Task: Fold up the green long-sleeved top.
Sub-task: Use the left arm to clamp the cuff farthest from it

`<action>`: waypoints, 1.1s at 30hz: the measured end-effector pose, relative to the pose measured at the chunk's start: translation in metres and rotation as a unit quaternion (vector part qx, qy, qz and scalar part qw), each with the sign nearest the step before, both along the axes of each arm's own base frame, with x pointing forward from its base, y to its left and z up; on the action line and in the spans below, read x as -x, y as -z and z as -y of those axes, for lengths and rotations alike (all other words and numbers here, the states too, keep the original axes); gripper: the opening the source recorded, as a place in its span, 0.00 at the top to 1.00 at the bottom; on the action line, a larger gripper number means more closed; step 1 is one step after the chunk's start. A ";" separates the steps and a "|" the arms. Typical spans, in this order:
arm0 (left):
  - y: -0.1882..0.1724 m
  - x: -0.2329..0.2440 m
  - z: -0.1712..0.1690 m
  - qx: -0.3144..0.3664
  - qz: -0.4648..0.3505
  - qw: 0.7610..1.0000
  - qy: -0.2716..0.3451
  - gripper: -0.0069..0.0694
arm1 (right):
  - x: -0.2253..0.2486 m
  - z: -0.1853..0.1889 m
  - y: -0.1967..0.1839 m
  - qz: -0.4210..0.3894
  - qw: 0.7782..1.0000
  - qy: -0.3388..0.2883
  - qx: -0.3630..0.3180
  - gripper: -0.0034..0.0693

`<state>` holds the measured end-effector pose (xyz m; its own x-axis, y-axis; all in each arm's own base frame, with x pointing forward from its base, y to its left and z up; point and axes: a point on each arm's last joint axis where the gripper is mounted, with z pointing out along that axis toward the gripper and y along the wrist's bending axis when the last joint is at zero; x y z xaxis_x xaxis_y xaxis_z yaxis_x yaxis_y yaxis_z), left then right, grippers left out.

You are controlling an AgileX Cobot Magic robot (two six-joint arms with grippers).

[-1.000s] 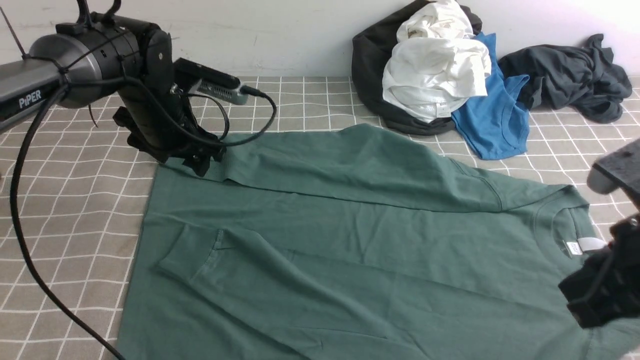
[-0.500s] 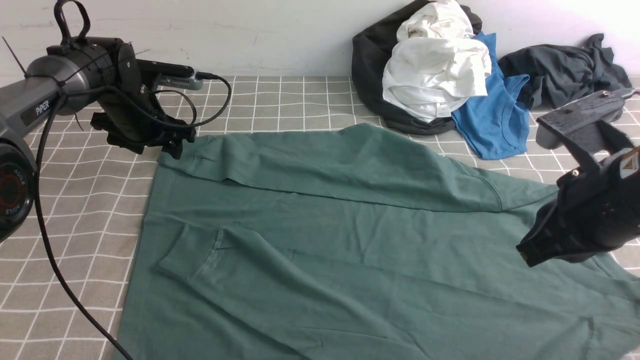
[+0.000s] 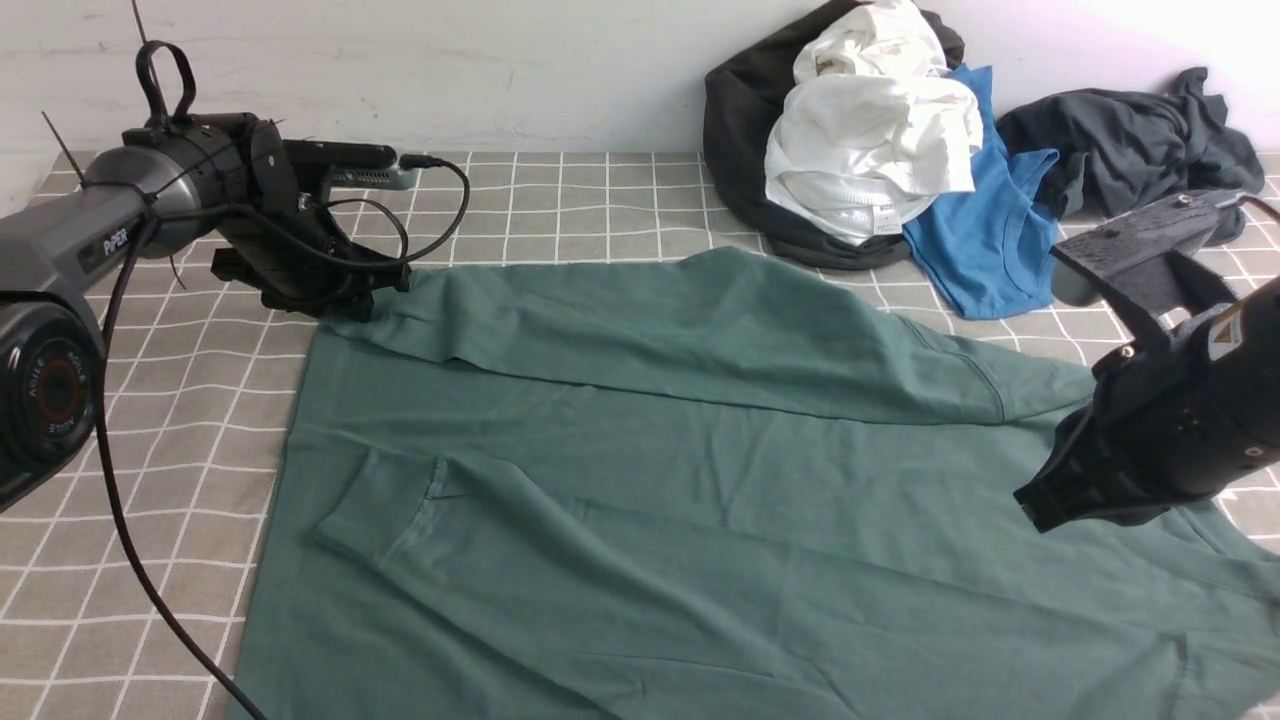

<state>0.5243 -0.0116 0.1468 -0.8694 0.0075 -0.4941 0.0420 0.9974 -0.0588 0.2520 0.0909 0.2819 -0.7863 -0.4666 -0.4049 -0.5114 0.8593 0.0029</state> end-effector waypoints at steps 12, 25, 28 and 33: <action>-0.036 0.007 0.000 -0.004 0.010 1.000 0.007 0.87 | 0.000 0.000 0.000 0.000 1.000 0.000 -0.001 0.97; -0.016 0.008 -0.001 -0.016 -0.021 1.000 0.013 0.62 | 0.000 0.000 0.000 0.000 1.000 0.000 -0.001 0.97; -0.014 0.007 -0.001 -0.016 -0.020 1.000 0.013 0.52 | 0.000 0.000 0.000 0.001 1.000 0.000 -0.001 0.97; -0.015 0.007 -0.001 -0.016 -0.020 1.000 0.013 0.49 | -0.001 0.000 -0.001 0.007 1.000 0.001 -0.003 0.97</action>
<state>0.5172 -0.0102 0.1613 -0.8876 0.0460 -0.4583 0.0665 0.9974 -0.0287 0.2532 0.0913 0.2824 -0.7815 -0.4628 -0.4184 -0.5097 0.8603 0.0003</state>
